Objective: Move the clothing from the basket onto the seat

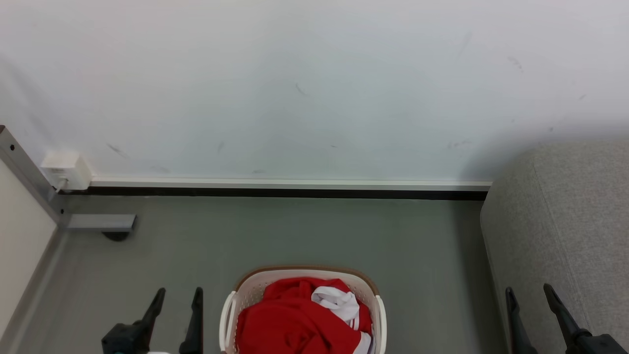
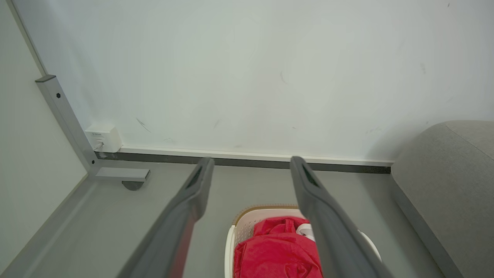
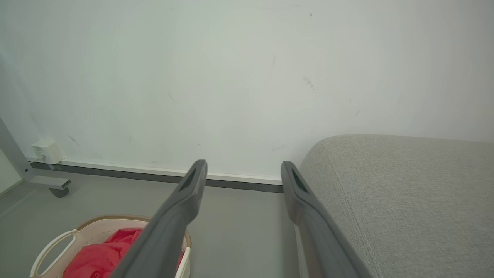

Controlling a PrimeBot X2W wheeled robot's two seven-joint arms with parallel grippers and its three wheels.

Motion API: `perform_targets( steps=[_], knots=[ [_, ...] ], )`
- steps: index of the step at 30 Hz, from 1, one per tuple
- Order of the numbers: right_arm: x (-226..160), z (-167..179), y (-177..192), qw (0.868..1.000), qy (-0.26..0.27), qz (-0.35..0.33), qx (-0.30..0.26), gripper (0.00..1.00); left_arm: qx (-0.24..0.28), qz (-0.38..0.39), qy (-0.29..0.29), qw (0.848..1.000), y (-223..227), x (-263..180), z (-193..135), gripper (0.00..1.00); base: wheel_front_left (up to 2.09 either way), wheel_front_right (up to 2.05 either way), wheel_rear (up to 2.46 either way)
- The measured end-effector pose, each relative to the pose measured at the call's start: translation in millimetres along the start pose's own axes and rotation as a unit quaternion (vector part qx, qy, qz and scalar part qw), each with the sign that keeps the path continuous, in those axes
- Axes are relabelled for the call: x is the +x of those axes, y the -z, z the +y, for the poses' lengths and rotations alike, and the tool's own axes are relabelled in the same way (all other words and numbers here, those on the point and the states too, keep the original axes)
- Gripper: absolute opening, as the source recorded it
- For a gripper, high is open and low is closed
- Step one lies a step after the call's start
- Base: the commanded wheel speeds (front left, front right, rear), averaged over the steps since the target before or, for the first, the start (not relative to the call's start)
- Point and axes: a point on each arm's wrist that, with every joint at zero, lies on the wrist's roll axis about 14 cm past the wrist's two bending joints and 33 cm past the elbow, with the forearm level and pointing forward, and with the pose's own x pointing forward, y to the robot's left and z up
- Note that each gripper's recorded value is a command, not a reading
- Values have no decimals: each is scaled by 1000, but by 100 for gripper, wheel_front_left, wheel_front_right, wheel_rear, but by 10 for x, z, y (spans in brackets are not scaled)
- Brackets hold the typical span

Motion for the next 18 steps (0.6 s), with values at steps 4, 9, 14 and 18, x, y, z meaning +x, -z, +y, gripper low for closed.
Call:
perform_targets(
  steps=[4,9,14,18],
  knots=[
    [-3,-29,10,1000,5,1,0,100,-1,5,5,1000,32,35,-32,100,0,0,0],
    [82,-85,-3,1000,12,-1,-1,100,-2,4,26,1000,24,217,-152,100,0,0,0],
    [283,-159,-24,1000,19,-7,-4,100,-1,22,64,998,159,505,-382,100,0,0,0],
    [516,-217,-71,999,23,-21,-7,100,8,52,99,994,387,789,-572,100,0,0,0]
  ],
)
